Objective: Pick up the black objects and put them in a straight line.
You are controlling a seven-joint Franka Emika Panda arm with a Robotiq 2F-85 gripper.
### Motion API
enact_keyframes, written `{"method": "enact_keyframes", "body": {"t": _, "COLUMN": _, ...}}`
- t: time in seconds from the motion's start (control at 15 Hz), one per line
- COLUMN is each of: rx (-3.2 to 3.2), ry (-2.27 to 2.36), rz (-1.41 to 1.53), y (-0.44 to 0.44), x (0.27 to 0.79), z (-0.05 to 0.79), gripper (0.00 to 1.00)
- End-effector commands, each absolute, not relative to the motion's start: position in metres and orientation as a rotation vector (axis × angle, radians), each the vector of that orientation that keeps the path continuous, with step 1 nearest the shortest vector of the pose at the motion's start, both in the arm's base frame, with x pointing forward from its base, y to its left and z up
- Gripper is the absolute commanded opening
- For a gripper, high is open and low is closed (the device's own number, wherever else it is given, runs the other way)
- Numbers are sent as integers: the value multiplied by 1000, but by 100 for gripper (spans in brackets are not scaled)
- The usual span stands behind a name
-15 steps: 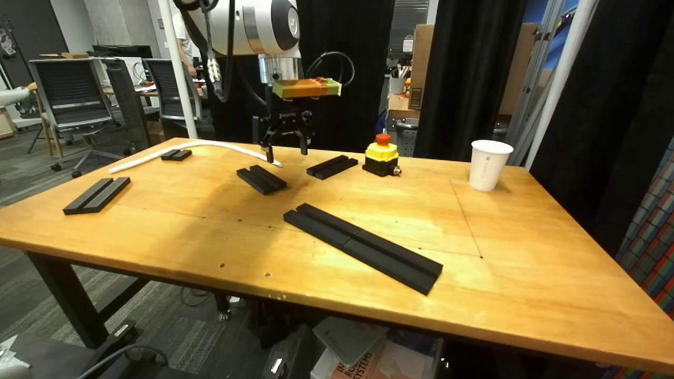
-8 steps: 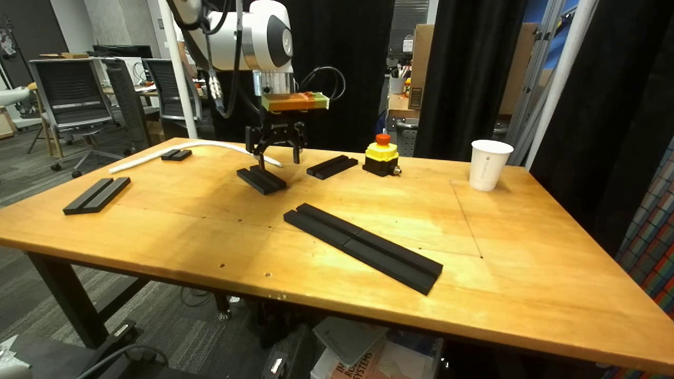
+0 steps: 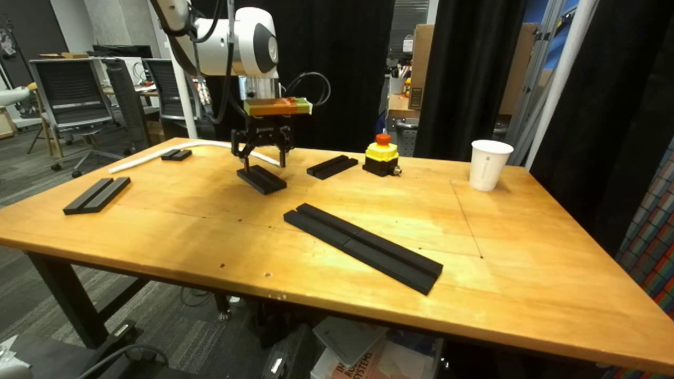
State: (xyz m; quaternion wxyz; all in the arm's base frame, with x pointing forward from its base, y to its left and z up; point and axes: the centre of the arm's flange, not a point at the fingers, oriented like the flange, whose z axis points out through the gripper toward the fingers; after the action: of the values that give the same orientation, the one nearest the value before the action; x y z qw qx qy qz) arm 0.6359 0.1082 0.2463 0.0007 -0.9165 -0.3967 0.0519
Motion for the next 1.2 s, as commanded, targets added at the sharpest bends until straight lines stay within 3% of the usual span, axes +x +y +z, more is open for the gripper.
{"method": "enact_keyframes", "body": {"t": 0.0, "rx": -2899, "ry": -1222, "rz": 148, "y": 123, "x": 639, "z": 246, "gripper": 100}}
{"method": "enact_keyframes", "body": {"t": 1.13, "rx": -2930, "ry": -1131, "rz": 198, "y": 119, "x": 642, "z": 222, "gripper": 100}}
